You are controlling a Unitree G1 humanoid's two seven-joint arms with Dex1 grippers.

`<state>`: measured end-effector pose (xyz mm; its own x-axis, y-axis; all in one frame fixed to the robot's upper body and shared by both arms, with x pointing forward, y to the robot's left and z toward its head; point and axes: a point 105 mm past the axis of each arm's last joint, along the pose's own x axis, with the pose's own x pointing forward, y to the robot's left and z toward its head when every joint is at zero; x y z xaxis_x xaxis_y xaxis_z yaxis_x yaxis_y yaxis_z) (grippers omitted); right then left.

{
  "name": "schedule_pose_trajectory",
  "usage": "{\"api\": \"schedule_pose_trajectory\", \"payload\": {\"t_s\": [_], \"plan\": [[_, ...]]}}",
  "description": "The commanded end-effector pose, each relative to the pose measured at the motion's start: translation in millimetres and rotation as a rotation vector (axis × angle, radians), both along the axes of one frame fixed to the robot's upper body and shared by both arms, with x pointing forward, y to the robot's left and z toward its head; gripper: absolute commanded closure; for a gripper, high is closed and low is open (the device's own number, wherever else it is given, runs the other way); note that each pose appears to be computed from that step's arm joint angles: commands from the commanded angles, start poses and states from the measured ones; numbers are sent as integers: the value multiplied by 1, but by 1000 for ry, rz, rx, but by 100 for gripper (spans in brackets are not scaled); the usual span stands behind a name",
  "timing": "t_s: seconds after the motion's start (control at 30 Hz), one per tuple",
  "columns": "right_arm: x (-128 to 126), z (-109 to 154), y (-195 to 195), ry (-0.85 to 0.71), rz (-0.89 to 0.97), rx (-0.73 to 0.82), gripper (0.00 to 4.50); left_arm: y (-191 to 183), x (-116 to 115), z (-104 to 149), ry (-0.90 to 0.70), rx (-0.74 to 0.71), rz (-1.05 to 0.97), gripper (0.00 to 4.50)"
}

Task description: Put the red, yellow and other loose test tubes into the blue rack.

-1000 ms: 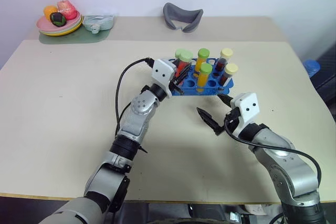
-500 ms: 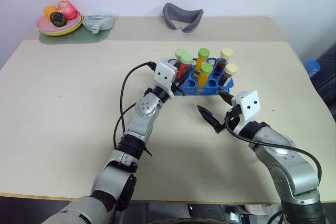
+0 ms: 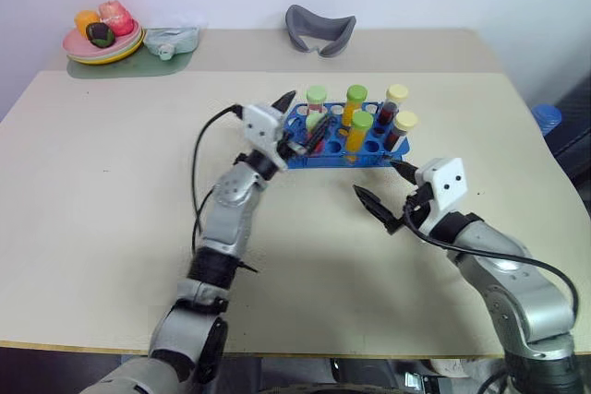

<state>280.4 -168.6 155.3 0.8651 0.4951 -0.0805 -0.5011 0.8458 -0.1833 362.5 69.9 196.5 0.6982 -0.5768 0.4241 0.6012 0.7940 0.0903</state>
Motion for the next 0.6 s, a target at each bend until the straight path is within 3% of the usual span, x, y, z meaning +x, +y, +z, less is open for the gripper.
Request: {"api": "schedule_pose_trajectory", "payload": {"t_s": [0.03,0.1,0.2,0.27,0.4,0.6], "plan": [[-8,13,-14,-37,12,-25,0,23,-14,17,-26,8,-8,23],[-11,11,-27,-13,5,-51,0,43,-21,11,4,65,1,23],[-22,1,-72,64,-54,-100,0,130,-50,-24,161,241,109,23],[-24,-1,-87,84,-68,-113,0,155,-66,-34,232,285,137,23],[-19,-5,-104,88,-83,-123,0,170,-84,-49,313,324,162,23],[-9,-8,-96,81,-27,-106,0,173,-87,-55,320,314,214,23]]}}
